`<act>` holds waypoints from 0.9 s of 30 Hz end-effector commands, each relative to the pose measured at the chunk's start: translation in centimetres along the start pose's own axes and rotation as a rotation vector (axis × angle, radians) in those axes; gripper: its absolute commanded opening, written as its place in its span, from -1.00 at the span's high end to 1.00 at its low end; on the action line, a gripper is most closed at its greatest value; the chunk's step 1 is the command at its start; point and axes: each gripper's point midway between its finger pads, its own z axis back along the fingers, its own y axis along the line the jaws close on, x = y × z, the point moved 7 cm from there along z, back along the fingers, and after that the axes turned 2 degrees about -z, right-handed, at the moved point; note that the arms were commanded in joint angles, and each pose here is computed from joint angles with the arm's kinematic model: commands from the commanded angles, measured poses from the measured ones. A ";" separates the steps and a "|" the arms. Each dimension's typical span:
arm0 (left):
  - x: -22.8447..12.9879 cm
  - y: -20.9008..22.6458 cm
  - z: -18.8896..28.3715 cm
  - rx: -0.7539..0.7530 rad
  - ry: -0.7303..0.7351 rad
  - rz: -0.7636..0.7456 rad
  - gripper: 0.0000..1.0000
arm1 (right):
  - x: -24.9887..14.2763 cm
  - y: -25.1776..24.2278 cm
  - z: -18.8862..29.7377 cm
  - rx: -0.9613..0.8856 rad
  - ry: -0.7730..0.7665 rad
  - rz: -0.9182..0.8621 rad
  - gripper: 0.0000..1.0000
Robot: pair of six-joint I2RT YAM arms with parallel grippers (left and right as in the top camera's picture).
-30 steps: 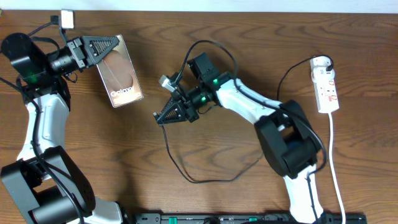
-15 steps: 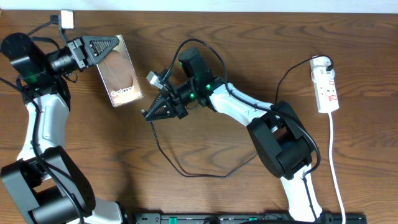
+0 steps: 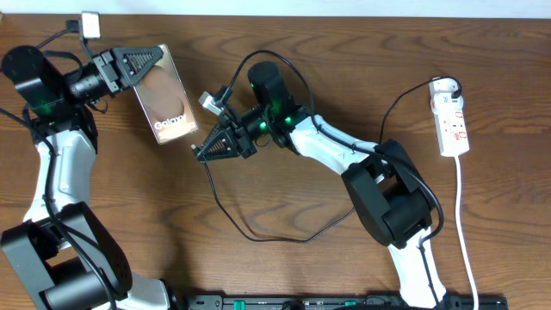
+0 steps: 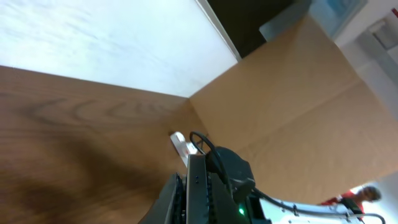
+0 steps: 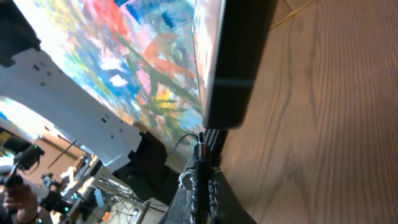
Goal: Plug charger to phone and switch on socket
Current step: 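Bring the plug to the bottom of the phone held by the left gripper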
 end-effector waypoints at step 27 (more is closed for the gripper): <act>1.4 0.0 0.1 0.067 -0.104 0.078 0.85 | 2.9 0.8 -0.3 -0.064 -0.079 -0.040 0.98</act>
